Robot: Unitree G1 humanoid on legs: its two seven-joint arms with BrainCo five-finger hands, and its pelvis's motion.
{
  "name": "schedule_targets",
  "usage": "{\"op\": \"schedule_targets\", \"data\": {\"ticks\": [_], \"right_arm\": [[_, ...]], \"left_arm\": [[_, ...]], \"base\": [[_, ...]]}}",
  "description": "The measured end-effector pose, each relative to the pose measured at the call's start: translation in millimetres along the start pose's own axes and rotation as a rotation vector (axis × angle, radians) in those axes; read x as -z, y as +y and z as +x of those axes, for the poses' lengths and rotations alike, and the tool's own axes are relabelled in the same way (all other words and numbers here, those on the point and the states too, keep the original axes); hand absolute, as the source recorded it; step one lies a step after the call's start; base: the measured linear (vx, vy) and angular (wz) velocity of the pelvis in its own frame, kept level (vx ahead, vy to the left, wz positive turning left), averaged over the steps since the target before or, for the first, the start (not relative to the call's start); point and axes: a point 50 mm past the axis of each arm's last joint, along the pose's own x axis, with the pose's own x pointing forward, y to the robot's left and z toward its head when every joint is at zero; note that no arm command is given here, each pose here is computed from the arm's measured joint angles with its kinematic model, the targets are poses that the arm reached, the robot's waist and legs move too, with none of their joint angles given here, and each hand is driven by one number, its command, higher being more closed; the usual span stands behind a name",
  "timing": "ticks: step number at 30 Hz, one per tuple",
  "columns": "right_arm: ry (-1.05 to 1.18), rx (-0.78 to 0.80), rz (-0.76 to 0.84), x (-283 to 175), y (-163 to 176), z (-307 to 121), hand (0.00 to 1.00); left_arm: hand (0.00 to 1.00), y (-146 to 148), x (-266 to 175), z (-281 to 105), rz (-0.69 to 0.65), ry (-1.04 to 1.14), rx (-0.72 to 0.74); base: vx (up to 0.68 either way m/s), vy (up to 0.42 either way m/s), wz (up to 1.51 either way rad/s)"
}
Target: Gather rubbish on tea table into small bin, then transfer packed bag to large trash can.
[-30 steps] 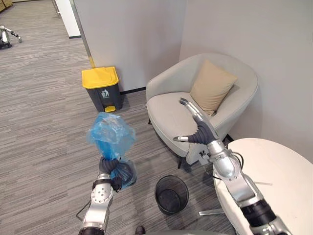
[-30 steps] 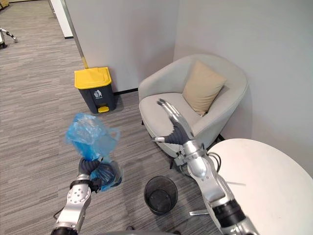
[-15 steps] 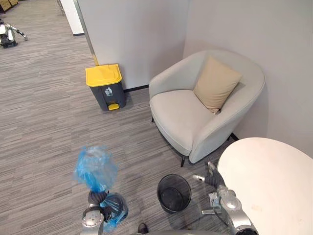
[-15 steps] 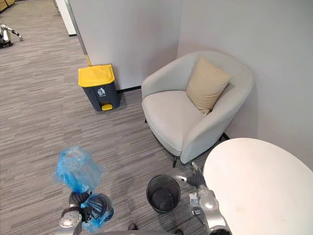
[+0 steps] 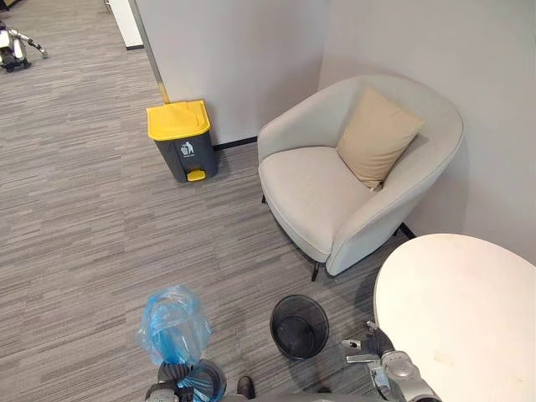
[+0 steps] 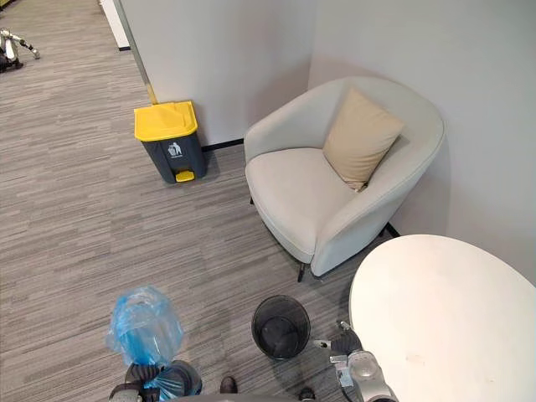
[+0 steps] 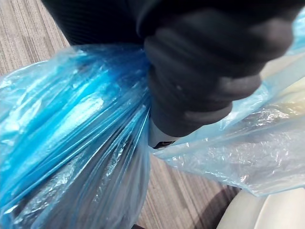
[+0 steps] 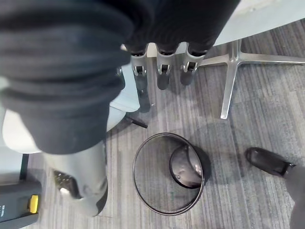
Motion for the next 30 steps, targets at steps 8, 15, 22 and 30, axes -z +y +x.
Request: {"op": "schedule_targets", "data": {"ticks": [8,15,22,30], "right_arm": [[0.027,0.015,-0.028,2.3,-4.0,2.0,0.0],[-0.007,0.03,-0.049,-12.5,-6.1,6.8,0.0],[-0.013,0.07,-0.043,-16.5,-6.8,8.0,0.0],[-0.084,0.108,-0.009,-41.6,-12.2,13.2,0.0]], "left_arm": [[1.0,-2.2,3.0,-0.2,0.061,0.008,0.038],[1.0,-2.7,-14.4,5.9,0.064,-0.038,0.037],[1.0,14.2,-80.2,15.8,0.065,-0.257,-0.012],[1.0,-15.7,-76.2,9.9,-0.019,-0.251,0.021]], "base": [[0.01,0.001,-0.06],[0.01,0.009,-0.13],[-0.06,0.033,0.32],[-0.22,-0.128,0.52]]}}
